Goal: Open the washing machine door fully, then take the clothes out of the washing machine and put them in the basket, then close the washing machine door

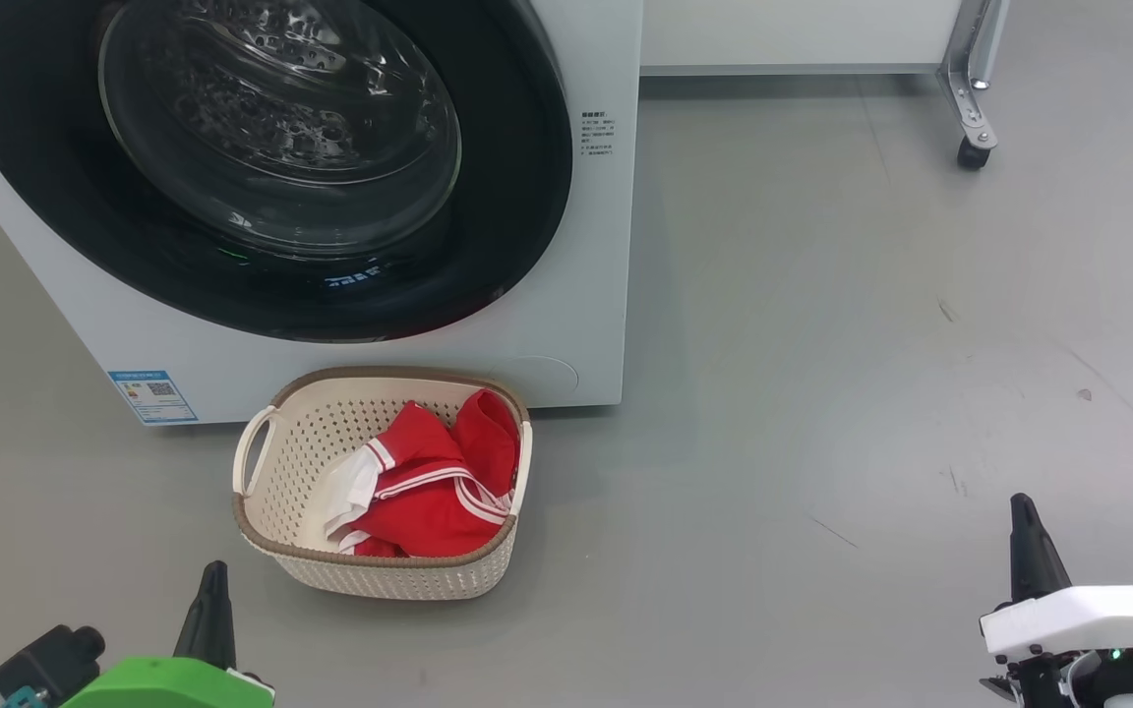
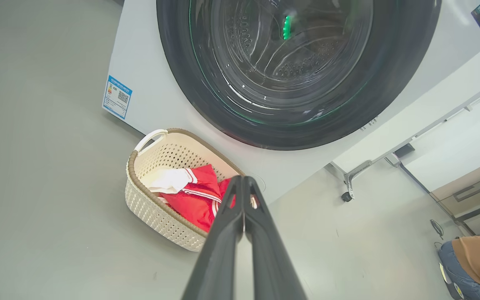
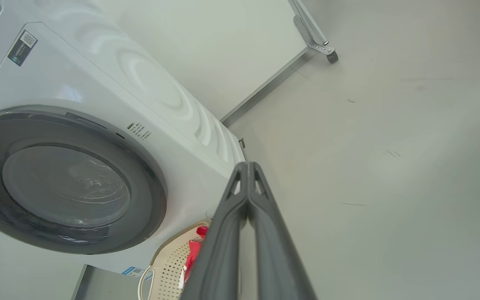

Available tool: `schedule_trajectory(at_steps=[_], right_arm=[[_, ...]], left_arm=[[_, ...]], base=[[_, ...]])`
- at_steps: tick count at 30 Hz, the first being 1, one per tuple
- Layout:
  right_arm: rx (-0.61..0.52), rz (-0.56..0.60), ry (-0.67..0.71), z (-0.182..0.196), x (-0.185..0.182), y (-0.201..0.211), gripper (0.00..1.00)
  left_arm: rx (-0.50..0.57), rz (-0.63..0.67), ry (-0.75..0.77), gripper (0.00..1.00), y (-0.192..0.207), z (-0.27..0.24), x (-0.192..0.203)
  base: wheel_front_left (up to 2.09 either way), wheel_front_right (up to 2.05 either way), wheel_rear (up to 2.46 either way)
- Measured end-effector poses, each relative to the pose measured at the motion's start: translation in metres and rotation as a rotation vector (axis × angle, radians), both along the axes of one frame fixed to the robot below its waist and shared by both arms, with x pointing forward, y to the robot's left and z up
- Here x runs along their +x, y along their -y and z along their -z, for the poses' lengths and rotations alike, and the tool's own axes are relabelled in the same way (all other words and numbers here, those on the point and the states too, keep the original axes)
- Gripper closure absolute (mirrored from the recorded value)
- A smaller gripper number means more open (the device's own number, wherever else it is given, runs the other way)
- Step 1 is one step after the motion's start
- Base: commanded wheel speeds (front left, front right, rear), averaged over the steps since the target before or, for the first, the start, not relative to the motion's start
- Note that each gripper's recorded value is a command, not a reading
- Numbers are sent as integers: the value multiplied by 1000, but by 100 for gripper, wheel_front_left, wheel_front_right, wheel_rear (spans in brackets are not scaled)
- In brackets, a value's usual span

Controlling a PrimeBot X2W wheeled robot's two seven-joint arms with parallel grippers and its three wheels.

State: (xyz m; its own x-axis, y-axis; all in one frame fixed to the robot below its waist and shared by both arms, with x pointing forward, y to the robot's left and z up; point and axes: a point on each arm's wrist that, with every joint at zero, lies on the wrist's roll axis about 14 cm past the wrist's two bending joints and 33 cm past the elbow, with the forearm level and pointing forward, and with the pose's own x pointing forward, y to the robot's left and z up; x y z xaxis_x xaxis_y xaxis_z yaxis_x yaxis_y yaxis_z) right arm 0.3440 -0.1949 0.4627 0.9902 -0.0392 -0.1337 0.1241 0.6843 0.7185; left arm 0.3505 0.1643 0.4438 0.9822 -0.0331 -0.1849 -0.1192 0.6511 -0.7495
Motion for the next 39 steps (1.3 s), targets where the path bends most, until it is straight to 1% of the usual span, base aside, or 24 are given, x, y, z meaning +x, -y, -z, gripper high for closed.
schedule_trajectory(at_steps=[20,26,39], right_arm=[[256,38,-6,0,10,4,100],[346,49,-2,-1,12,6,100],[514,62,16,-5,20,7,100]], left_arm=[[-228,-49,-6,100,-8,-6,8],[-319,-72,-5,100,-12,-8,9],[-469,-85,11,100,-15,-16,15]], base=[[0,0,0],[0,0,0],[0,0,0]])
